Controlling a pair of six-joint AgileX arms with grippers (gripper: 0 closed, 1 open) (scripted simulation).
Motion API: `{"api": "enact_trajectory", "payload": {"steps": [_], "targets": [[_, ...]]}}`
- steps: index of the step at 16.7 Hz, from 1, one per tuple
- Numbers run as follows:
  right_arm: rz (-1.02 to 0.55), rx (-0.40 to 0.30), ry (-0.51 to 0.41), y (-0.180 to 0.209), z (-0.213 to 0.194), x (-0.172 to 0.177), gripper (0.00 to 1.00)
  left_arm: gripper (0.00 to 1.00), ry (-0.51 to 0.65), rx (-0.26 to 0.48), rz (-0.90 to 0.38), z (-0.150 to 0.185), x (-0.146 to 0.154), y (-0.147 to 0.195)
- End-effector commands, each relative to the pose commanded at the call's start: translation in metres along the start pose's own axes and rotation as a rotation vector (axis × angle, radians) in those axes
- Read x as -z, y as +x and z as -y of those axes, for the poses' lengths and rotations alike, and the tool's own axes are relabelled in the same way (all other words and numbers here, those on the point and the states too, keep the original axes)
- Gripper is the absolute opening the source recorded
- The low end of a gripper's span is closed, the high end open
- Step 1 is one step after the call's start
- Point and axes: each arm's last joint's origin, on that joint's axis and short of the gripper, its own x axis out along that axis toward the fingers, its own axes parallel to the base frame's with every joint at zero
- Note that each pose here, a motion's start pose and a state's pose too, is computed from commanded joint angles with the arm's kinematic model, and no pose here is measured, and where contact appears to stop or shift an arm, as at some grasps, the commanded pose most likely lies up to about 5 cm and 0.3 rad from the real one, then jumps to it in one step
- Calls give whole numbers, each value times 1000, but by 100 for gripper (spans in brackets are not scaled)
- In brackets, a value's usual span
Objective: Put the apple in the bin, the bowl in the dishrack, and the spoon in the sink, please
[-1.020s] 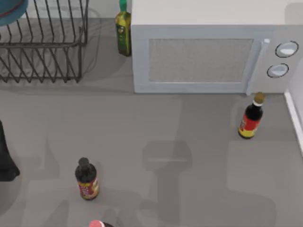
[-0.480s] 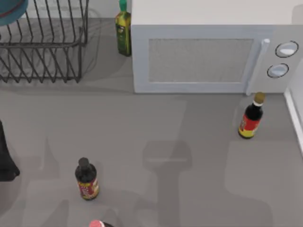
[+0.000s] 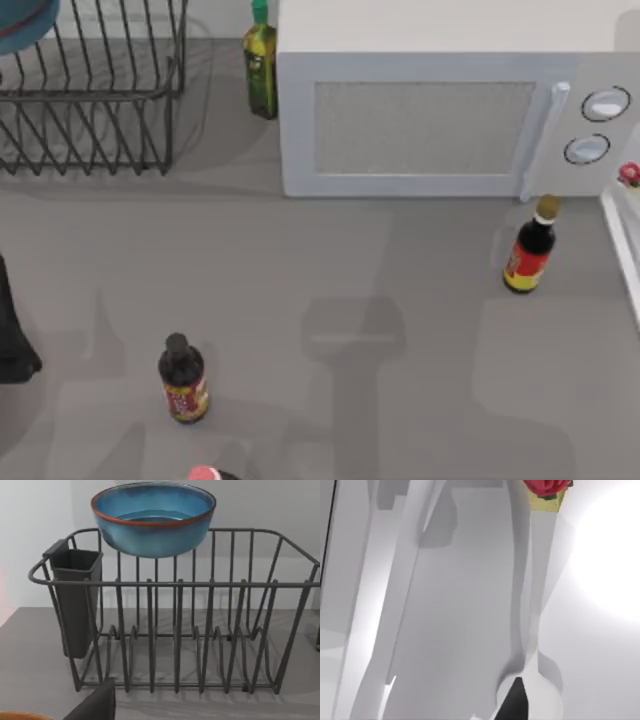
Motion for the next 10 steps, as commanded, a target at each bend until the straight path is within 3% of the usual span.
{"api": "enact_trajectory", "payload": {"steps": [4, 10], "targets": [[0, 0, 0, 0, 0, 0, 98, 100, 0, 0, 0, 0, 0, 0], [0, 0, 0, 0, 0, 0, 100, 100, 0, 0, 0, 0, 0, 0]]}}
